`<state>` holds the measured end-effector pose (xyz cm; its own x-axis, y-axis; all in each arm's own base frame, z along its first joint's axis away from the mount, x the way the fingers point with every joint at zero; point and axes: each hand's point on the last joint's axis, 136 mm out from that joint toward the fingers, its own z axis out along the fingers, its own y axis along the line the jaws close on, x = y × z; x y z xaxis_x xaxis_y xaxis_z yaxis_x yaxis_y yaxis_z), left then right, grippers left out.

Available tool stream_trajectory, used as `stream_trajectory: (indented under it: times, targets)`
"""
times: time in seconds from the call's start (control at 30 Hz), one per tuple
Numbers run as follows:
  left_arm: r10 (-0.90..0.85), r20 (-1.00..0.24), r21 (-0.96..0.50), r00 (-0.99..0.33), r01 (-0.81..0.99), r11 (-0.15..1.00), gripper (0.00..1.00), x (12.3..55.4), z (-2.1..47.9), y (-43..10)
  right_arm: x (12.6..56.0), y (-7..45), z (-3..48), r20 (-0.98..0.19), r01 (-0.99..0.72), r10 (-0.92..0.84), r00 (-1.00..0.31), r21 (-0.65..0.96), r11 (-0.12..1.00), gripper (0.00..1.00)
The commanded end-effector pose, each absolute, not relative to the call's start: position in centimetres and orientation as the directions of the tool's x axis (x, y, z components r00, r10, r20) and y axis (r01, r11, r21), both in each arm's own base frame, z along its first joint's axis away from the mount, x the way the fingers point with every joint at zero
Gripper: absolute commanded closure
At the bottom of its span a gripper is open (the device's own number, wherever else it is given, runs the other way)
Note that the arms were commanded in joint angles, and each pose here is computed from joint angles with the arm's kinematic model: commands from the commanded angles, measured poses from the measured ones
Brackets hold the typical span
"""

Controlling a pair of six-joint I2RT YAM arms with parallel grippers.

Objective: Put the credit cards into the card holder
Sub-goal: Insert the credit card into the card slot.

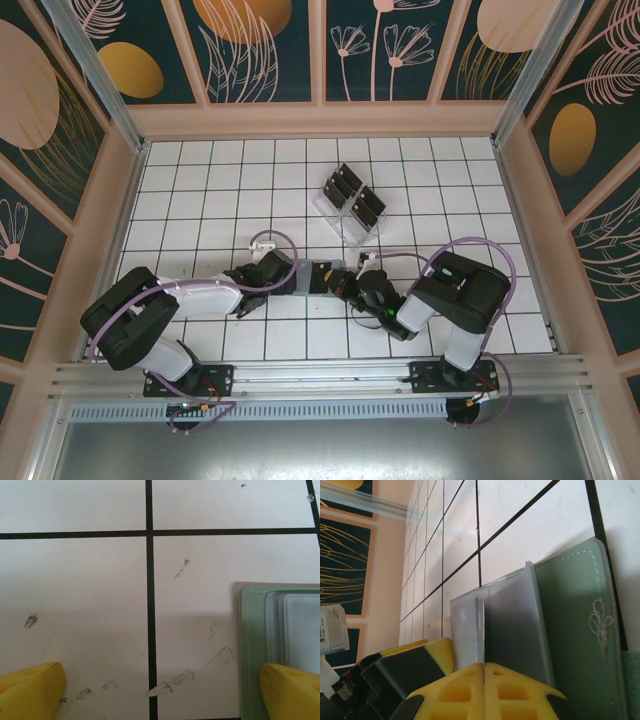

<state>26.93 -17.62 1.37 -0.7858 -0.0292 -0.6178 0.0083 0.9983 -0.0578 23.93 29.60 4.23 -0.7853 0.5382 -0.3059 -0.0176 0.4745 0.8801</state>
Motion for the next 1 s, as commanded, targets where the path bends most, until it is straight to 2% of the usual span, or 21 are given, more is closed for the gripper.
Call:
stream_trajectory:
  times: [0.0,0.67,0.97]
  targets:
    - [0.036,-0.542,0.036,-0.840,0.019,0.999,0.02,24.9,-1.1,-15.8,23.9,29.2,3.6,-0.286,0.017,0.570,-0.770,0.884,0.466,1.00]
    - [0.038,-0.536,0.033,-0.843,0.024,0.999,0.02,24.7,-1.4,-15.9,23.9,31.2,2.6,-0.212,0.037,0.538,-0.816,0.909,0.415,1.00]
    - [0.038,-0.536,0.031,-0.843,0.025,0.999,0.01,24.7,-1.4,-15.9,23.9,32.9,1.8,-0.204,0.039,0.476,-0.855,0.892,0.451,1.00]
